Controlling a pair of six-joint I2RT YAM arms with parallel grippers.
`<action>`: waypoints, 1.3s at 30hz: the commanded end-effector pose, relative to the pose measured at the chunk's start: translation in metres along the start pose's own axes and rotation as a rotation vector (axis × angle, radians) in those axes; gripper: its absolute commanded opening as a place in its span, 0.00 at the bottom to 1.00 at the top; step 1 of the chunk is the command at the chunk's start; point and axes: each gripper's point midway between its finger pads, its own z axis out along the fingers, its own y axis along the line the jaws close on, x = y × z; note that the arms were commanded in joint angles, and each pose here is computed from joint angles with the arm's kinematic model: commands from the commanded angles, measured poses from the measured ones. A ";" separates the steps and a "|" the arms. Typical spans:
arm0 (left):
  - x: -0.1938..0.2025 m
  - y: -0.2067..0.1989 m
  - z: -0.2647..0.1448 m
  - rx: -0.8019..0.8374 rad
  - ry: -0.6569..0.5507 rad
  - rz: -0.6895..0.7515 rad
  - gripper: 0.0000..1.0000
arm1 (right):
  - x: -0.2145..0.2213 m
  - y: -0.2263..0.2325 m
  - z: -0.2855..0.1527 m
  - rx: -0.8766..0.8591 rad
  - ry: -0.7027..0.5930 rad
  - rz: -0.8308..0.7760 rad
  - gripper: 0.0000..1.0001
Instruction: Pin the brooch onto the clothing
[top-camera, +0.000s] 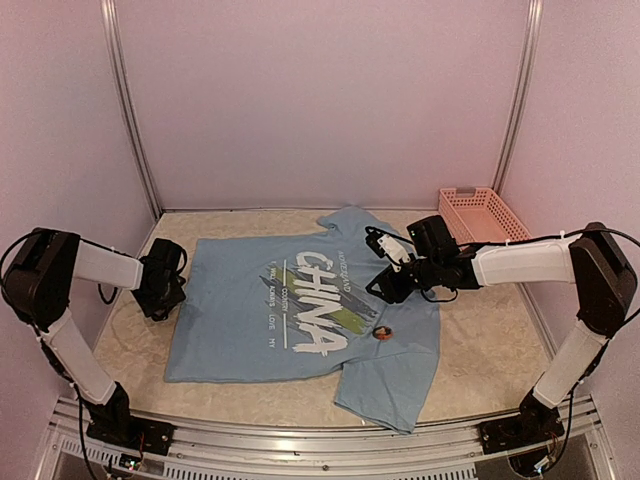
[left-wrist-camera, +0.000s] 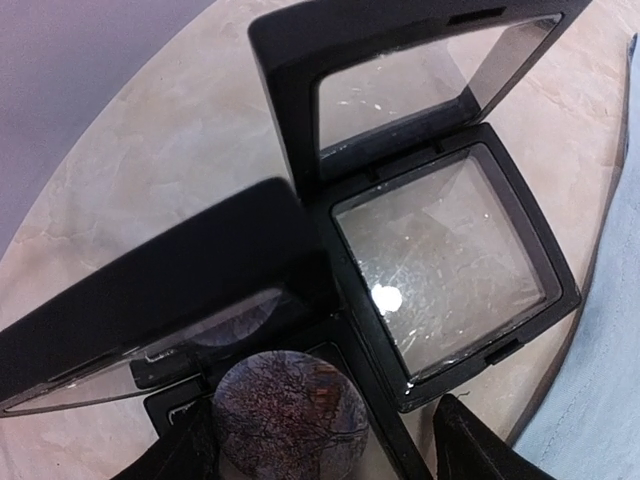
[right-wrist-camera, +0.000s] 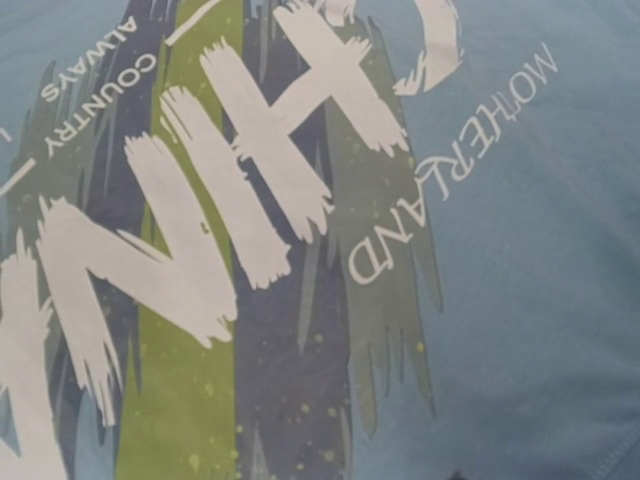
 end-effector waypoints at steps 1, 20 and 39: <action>0.016 0.000 0.003 0.002 0.036 0.025 0.66 | -0.001 0.001 0.000 -0.011 -0.002 -0.005 0.49; 0.011 -0.012 -0.017 0.067 -0.019 0.019 0.47 | 0.000 0.002 0.002 -0.022 0.003 -0.005 0.49; -0.002 -0.029 -0.046 0.108 -0.120 0.066 0.46 | -0.002 0.002 0.000 -0.016 -0.001 -0.006 0.49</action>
